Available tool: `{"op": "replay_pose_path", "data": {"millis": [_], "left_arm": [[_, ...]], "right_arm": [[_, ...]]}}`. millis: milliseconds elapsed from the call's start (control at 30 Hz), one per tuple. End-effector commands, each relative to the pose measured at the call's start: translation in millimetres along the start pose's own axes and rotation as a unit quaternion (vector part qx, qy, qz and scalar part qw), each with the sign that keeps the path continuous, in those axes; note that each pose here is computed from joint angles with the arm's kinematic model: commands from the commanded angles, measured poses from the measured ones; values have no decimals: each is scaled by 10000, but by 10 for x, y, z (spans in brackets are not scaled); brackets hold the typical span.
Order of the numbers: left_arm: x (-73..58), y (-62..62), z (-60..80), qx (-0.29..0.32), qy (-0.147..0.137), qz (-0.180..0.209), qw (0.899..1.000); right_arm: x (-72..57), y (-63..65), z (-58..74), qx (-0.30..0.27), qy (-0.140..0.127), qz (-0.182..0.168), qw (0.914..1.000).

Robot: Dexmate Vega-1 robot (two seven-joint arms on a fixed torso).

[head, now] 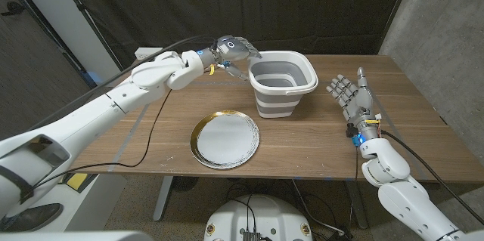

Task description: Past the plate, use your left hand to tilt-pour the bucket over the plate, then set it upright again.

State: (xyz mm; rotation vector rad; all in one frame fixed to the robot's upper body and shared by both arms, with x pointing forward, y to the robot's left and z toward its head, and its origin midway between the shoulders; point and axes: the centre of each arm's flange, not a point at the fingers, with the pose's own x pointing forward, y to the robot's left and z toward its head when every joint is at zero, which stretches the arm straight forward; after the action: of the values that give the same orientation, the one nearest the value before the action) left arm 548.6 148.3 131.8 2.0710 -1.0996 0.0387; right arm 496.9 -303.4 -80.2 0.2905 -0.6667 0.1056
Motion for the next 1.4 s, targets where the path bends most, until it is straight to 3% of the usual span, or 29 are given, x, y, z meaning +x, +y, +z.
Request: {"op": "replay_pose_path", "data": {"millis": [33, 367, 600, 767, 900, 967, 1000, 1167, 1233, 1267, 1300, 1400], "left_arm": [[-171, -128, -87, -240, 180, -114, 9995], [-348, -173, -184, -392, 428, 18, 9983], [-459, -164, -276, -637, 775, 305, 9945], [-573, -171, -384, -1085, 1046, 441, 9876], [-708, -213, -501, -1756, 1272, 462, 9751], [-835, -253, -564, -2349, 1441, 488, 9600], [-836, -253, -564, -2360, 1442, 487, 9598], [-1146, -319, -565, -3513, 1752, 858, 9157], [-1268, -357, -530, -3974, 1842, 1063, 8926], [-1269, -358, -529, -3984, 1841, 1067, 8922], [-1393, -415, -477, -4438, 1884, 1265, 8669], [-1571, -539, -379, -5132, 1947, 1598, 8205]], "right_arm": [[18, 62, -20, 4, 36, 60, 10000], [19, 127, -65, 45, 57, 110, 9999], [28, 126, -48, 11, 29, 141, 9999], [49, 90, -22, -46, 14, 183, 9998], [91, 5, -3, -75, 56, 219, 9997], [140, -89, 6, -85, 107, 271, 9995], [140, -90, 6, -83, 108, 275, 9995], [271, -260, 41, -93, 110, 551, 9984], [309, -310, 57, -65, 59, 663, 9978], [309, -310, 57, -61, 55, 671, 9977], [333, -362, 55, -7, 1, 764, 9971], [361, -441, 53, 20, -41, 912, 9958]]}}
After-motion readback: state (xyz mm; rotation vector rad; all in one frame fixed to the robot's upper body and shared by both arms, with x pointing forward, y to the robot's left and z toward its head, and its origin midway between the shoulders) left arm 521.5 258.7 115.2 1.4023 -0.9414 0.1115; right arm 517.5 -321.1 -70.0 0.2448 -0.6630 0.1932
